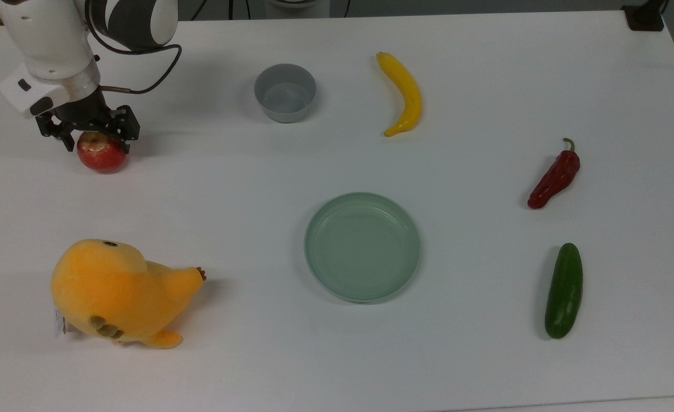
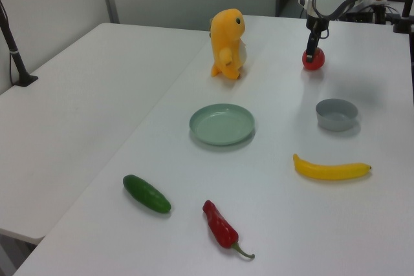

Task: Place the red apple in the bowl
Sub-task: 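Close the gripper around the red apple, then lift the apple and carry it over the grey bowl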

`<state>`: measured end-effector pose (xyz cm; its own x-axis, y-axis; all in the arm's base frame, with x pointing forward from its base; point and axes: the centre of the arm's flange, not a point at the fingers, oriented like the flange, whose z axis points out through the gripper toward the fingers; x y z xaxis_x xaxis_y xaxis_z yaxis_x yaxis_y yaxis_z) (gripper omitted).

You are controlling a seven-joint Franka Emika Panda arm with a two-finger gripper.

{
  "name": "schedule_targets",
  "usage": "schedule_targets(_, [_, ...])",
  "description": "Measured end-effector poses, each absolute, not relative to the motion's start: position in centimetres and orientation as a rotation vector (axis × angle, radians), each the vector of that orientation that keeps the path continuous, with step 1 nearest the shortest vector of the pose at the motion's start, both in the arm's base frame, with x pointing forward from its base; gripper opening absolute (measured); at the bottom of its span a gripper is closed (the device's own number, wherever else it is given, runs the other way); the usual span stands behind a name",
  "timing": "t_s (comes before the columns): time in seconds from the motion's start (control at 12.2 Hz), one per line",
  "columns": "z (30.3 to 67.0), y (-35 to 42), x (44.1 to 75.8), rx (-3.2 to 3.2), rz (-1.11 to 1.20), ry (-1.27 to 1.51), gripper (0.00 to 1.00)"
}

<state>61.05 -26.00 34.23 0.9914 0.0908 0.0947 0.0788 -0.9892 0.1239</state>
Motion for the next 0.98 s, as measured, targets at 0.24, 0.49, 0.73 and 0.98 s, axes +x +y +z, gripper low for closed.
schedule_targets(0.24, [34.3, -26.0, 61.1, 3.015, 0.154, 0.122, 0.82])
schedule_targets(0.49, [34.3, -26.0, 61.1, 3.015, 0.153, 0.121, 0.78])
schedule_targets(0.73, [34.9, -25.9, 61.1, 3.019, 0.144, 0.122, 0.78])
schedule_targets(0.98, [40.9, -25.3, 60.7, 3.014, 0.192, 0.086, 0.78])
